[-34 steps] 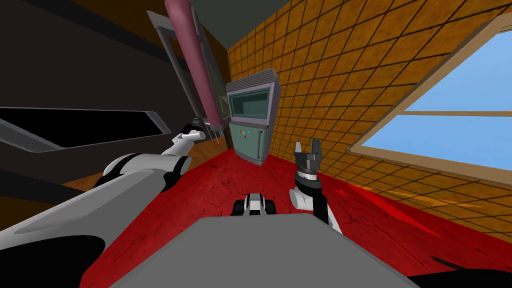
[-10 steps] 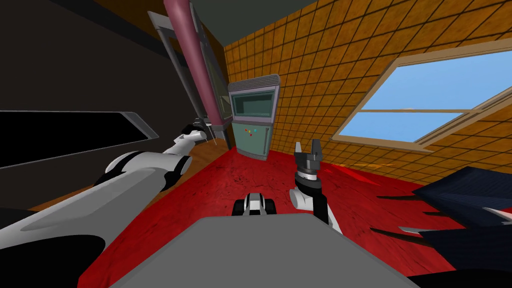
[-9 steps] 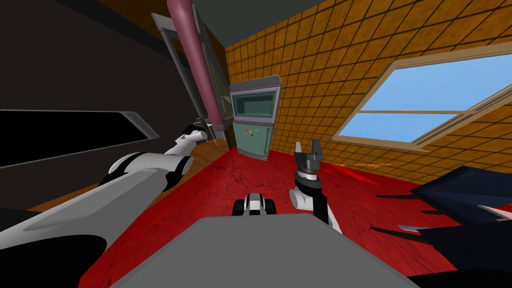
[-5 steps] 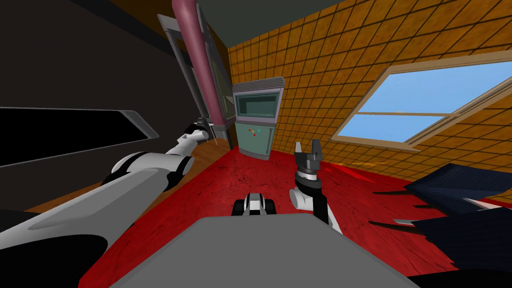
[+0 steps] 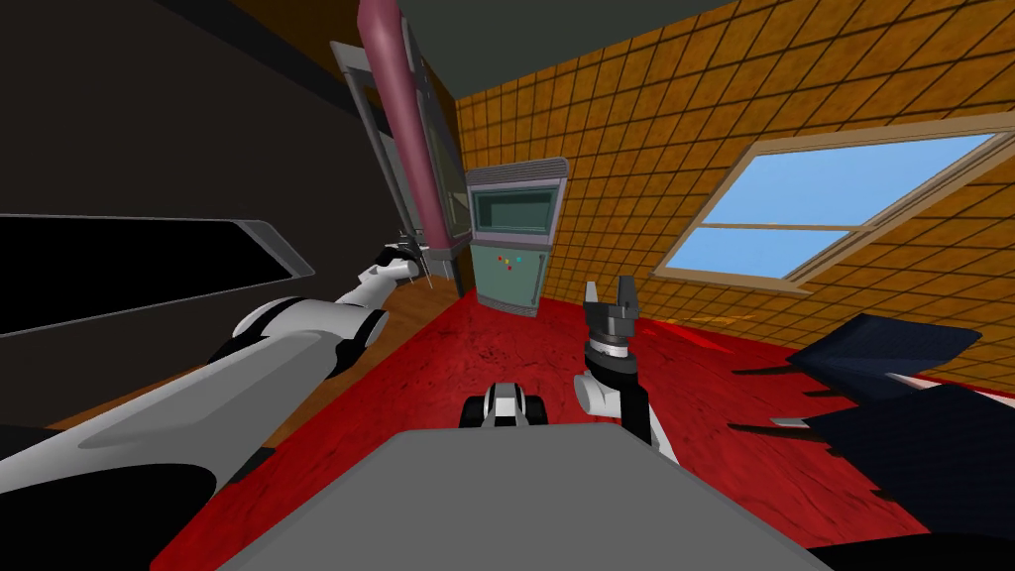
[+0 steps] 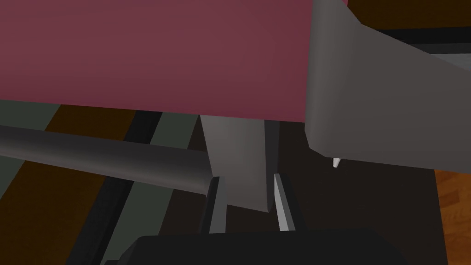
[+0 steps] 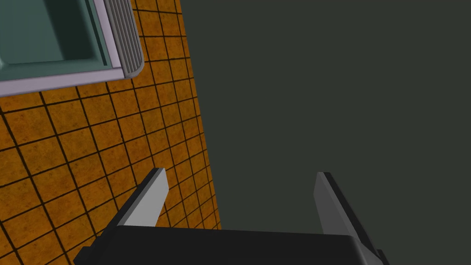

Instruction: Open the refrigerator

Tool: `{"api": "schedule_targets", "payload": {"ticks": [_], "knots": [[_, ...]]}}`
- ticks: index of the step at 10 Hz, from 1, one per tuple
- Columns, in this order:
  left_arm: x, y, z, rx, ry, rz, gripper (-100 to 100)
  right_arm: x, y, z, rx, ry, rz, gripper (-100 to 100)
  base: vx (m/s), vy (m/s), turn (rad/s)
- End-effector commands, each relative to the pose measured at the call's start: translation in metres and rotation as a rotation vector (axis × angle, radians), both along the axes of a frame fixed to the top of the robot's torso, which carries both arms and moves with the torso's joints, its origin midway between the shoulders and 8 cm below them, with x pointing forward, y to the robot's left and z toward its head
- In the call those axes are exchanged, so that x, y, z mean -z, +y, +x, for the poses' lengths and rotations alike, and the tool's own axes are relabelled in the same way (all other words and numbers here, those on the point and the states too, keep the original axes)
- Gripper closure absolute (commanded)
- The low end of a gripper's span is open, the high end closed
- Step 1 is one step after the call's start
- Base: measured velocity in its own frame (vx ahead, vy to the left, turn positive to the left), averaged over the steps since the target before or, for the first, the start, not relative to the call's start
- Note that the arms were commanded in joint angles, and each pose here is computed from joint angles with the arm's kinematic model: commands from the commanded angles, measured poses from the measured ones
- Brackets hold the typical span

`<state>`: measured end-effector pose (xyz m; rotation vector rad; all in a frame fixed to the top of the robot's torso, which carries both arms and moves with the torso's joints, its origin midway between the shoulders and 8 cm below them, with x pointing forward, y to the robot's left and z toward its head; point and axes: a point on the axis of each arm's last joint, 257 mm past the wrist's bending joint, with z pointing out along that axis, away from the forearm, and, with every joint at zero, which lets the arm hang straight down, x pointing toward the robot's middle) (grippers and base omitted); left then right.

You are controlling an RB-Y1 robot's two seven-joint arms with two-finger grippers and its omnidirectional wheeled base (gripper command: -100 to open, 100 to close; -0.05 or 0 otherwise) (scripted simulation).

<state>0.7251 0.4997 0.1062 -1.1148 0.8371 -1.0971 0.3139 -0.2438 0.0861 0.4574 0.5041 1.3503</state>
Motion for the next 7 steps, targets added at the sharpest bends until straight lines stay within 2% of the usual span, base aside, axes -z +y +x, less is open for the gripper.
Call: {"api": "schedule_targets", "payload": {"ticks": [1, 2, 3, 4, 6, 7], "knots": [[-0.018, 0.002, -0.001, 0.001, -0.004, 0.0, -100, 0.0, 0.0, 0.0, 0.0, 0.0, 0.0, 0, -0.017, 0.037, 0.066], [-0.027, 0.005, -0.002, -0.001, -0.004, -0.003, -100, 0.0, 0.0, 0.0, 0.0, 0.0, 0.0, 0, -0.014, 0.007, 0.008], [-0.027, 0.005, -0.002, -0.001, -0.004, -0.003, -100, 0.0, 0.0, 0.0, 0.0, 0.0, 0.0, 0, 0.013, 0.0, -0.002], [-0.017, 0.002, 0.001, 0.002, 0.021, 0.013, -100, 0.0, 0.0, 0.0, 0.0, 0.0, 0.001, 0, 0.018, -0.008, -0.014], [-0.027, 0.005, -0.002, -0.001, -0.004, -0.003, -100, 0.0, 0.0, 0.0, 0.0, 0.0, 0.001, 0, 0.008, -0.013, -0.025], [-0.041, 0.009, -0.004, -0.003, -0.004, -0.008, -100, 0.0, 0.0, 0.0, 0.0, 0.0, 0.001, 0, -0.001, -0.009, 0.003]]}}
